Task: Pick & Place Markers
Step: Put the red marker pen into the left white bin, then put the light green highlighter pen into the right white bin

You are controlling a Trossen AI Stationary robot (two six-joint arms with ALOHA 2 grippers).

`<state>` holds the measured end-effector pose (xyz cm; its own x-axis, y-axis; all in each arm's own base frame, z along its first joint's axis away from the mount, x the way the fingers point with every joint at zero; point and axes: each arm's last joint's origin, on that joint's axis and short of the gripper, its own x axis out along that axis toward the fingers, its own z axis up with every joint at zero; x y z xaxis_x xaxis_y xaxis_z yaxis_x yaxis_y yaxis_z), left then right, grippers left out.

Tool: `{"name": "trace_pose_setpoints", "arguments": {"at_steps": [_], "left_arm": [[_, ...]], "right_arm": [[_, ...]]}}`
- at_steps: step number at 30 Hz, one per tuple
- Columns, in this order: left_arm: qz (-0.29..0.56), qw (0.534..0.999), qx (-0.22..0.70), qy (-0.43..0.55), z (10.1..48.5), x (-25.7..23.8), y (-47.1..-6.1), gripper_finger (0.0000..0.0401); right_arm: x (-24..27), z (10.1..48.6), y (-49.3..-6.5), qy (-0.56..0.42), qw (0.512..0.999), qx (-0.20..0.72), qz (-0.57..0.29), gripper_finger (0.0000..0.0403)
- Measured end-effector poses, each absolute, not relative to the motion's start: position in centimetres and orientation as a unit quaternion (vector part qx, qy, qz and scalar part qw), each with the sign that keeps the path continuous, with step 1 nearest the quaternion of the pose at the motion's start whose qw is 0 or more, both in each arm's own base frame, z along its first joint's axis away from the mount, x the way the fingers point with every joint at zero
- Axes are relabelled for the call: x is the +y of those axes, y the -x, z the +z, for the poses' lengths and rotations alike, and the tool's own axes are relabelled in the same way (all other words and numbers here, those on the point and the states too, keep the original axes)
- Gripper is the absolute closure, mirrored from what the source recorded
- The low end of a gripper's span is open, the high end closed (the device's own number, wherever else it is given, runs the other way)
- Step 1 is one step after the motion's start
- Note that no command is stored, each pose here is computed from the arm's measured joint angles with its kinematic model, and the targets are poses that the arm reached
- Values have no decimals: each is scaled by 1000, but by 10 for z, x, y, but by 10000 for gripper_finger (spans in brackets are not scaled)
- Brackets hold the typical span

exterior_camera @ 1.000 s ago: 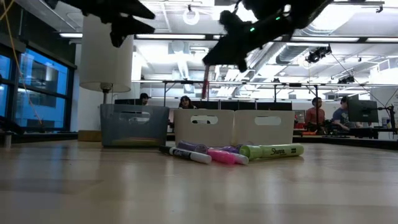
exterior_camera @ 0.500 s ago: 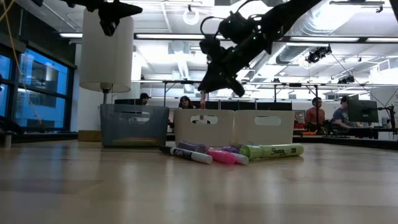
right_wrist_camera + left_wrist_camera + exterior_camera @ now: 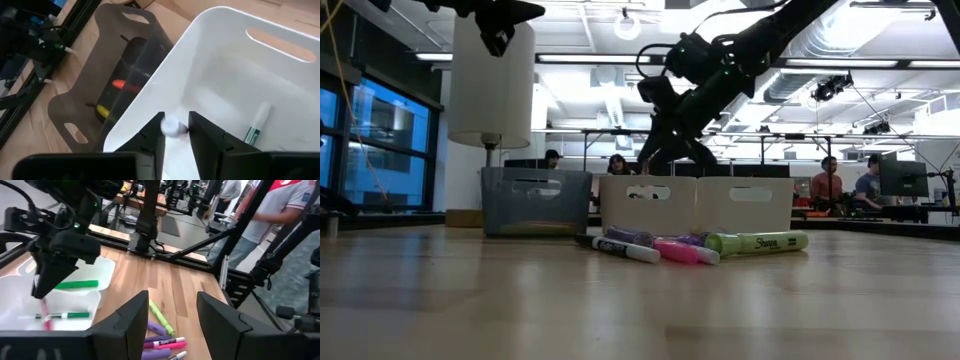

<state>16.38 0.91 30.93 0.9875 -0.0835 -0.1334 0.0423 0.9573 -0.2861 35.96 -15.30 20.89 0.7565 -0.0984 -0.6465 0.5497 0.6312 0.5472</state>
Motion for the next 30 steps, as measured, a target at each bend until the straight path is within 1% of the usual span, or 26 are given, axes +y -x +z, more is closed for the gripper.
{"name": "trace_pose_setpoints", "arguments": {"at_steps": [8,14,20,30], "left_arm": [[-36,986,73,143,309,9,-164,235],[-44,986,73,143,310,8,-164,235],[-44,986,73,143,310,8,-164,235],[-44,986,72,142,310,8,-164,235]], "right_arm": [[-152,208,-359,-386,852,300,-188,280],[-150,211,-356,-391,850,312,-167,256],[-145,228,-346,-363,863,320,-146,250],[-124,272,-328,-303,898,300,-105,246]]}}
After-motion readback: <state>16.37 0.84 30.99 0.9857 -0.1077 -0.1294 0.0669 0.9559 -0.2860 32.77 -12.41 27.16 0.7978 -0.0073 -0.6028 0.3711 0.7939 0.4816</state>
